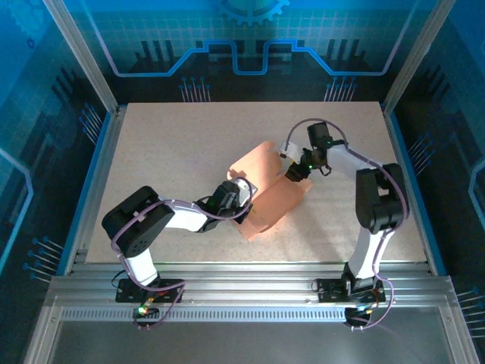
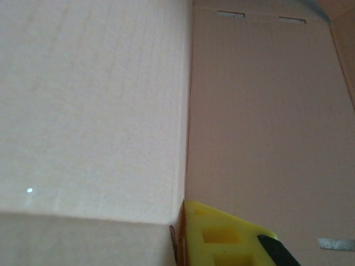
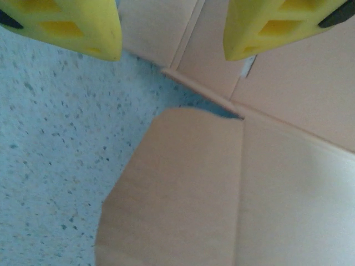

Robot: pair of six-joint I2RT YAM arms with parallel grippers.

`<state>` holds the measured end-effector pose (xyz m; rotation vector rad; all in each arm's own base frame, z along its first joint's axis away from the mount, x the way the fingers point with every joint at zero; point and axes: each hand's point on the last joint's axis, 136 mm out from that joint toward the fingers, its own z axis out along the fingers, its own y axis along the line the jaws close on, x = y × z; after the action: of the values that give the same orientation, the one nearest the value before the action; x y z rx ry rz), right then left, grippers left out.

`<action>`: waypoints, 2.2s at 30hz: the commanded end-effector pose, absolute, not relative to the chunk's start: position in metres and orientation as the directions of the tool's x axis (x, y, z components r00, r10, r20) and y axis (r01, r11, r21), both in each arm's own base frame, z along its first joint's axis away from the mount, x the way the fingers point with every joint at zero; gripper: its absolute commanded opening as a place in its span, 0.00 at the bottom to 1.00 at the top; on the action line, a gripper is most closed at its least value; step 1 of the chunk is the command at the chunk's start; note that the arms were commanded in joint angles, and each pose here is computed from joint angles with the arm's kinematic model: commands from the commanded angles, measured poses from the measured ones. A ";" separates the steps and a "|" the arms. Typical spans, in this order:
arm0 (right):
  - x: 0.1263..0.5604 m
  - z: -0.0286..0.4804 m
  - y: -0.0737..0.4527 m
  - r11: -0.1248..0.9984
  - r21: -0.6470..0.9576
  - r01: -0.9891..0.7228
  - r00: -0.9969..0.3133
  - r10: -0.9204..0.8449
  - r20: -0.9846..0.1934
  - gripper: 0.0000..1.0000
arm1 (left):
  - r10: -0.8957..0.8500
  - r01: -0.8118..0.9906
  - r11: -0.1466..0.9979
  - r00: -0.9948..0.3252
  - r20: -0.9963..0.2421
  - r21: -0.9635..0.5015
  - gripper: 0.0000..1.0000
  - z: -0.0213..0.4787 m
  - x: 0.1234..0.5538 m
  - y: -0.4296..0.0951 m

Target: Fold the paper box

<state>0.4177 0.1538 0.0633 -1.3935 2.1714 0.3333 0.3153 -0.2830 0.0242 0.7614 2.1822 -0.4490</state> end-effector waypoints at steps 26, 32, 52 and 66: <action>0.413 0.059 0.165 0.208 0.027 -0.978 -0.189 -0.816 -0.546 0.52 | 0.335 0.597 0.759 -0.700 -0.631 -0.259 0.04 0.018 0.303 -0.285; 0.413 0.054 0.152 0.211 0.008 -0.977 -0.183 -0.828 -0.530 0.52 | 0.376 0.595 0.770 -0.716 -0.588 -0.232 0.04 0.004 0.301 -0.279; 0.389 0.046 0.143 0.235 0.068 -0.970 -0.238 -0.843 -0.482 0.32 | 0.324 0.535 0.802 -0.763 -0.559 -0.265 0.04 -0.011 0.306 -0.276; 0.370 0.052 0.151 0.336 -0.017 -0.942 -0.292 -0.841 -0.456 0.06 | 0.296 0.496 0.844 -0.748 -0.595 -0.203 0.05 -0.008 0.317 -0.272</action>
<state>0.3754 0.1376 0.0398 -1.5975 2.2408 0.3808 0.3249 -0.2916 0.0190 0.6274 2.3494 -0.5801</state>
